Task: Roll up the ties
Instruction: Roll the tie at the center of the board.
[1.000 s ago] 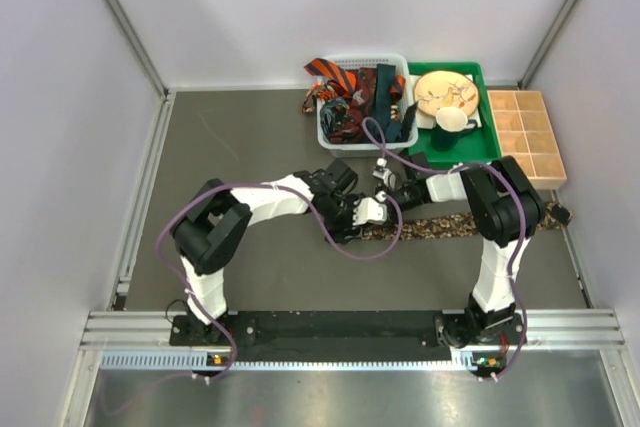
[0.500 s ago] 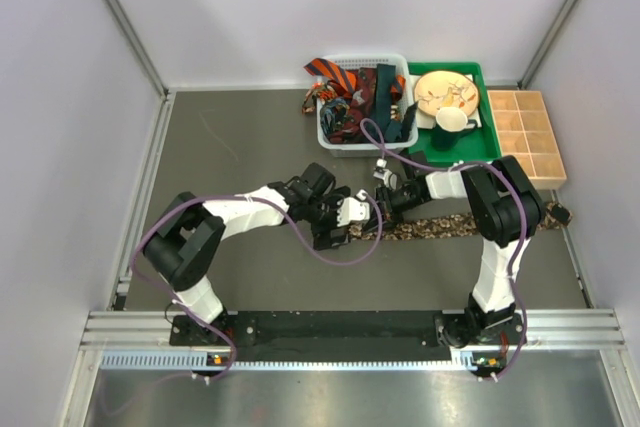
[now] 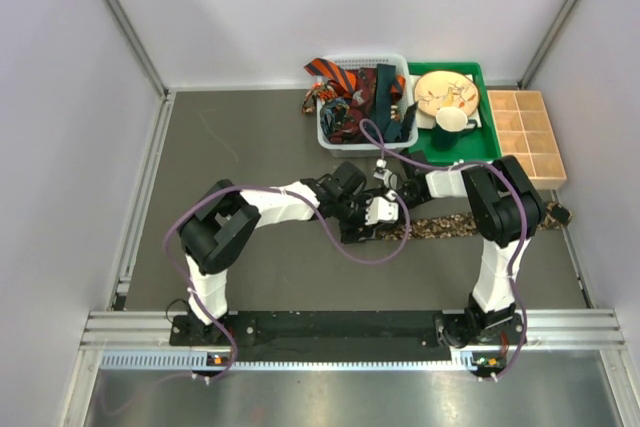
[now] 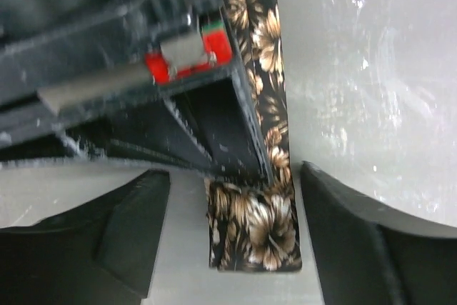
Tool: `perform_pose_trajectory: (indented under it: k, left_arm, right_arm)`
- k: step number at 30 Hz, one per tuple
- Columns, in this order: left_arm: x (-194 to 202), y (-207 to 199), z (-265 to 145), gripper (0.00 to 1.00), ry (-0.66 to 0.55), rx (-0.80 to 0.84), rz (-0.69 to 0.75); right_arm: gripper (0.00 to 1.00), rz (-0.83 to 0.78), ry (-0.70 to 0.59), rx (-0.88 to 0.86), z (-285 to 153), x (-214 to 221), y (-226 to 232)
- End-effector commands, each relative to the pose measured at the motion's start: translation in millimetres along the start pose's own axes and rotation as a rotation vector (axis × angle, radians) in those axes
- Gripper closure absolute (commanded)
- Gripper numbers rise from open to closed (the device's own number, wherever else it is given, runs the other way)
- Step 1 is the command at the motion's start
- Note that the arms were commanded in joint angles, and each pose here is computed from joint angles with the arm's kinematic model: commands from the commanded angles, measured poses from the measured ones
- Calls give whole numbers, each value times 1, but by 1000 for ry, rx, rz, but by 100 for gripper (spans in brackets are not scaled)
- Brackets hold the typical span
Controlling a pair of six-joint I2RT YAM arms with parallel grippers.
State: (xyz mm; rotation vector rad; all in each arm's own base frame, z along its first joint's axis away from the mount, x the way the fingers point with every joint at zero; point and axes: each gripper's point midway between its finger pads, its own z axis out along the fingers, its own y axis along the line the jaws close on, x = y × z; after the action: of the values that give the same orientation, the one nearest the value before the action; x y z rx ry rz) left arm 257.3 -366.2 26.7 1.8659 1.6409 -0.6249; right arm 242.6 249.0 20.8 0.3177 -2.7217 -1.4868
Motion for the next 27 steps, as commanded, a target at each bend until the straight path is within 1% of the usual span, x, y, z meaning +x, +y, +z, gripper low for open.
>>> perform_pose_trajectory:
  k: [1, 2, 4, 5, 7, 8, 10, 12, 14, 15, 16, 18, 19, 21, 22, 23, 24, 25, 27]
  left_arm:
    - [16, -9, 7, 28, 74, 31, -26]
    - [18, -11, 7, 35, 82, 35, -28]
    - [29, -17, 4, 46, 123, 45, -32]
    - [31, -18, 2, 54, 135, 43, -30]
    - [44, -23, -2, 59, 177, 47, -26]
    - [46, -25, -5, 66, 188, 45, -25]
    - [54, -27, -11, 74, 215, 39, -25]
    - [57, -30, -15, 78, 223, 46, -25]
    - [58, -33, -17, 79, 227, 57, -24]
    - [58, -33, -17, 77, 231, 60, -26]
    - [59, -33, -16, 72, 235, 61, -32]
    - [57, -31, -15, 57, 234, 57, -39]
    - [56, -29, -16, 45, 230, 49, -49]
    - [50, -24, -19, 36, 203, 39, -91]
    - [44, -20, -23, 30, 180, 25, -104]
    - [42, -18, -26, 27, 164, 16, -133]
    - [40, -12, -30, 25, 130, 5, -157]
    - [34, -6, -38, 18, 98, -17, -167]
    - [35, 0, -49, 10, 46, -31, -211]
  right_arm:
    - [100, -78, -24, 15, -6, -11, 10]
    - [100, -76, -25, 12, -7, -12, 11]
    - [100, -85, -28, 11, -7, -14, 13]
    - [100, -84, -28, 11, -7, -14, 14]
    - [100, -86, -32, 14, -7, -17, 14]
    - [100, -82, -31, 16, -6, -18, 13]
    - [100, -88, -35, 18, -5, -21, 15]
    - [100, -91, -40, 20, -3, -24, 15]
    - [100, -90, -35, 17, 0, -24, 17]
    - [100, -94, -38, 16, 1, -26, 18]
    - [100, -92, -37, 19, 2, -27, 17]
    - [100, -90, -36, 28, 4, -27, 16]
    - [100, -88, -37, 42, 5, -27, 13]
    - [100, -83, -30, 60, 6, -27, 7]
    - [100, -77, -25, 79, 6, -25, 3]
    - [100, -74, -18, 88, 8, -23, -1]
    - [100, -66, -11, 98, 9, -20, -5]
    - [100, -60, -6, 109, 9, -18, -9]
    - [100, -53, 2, 124, 10, -16, -14]
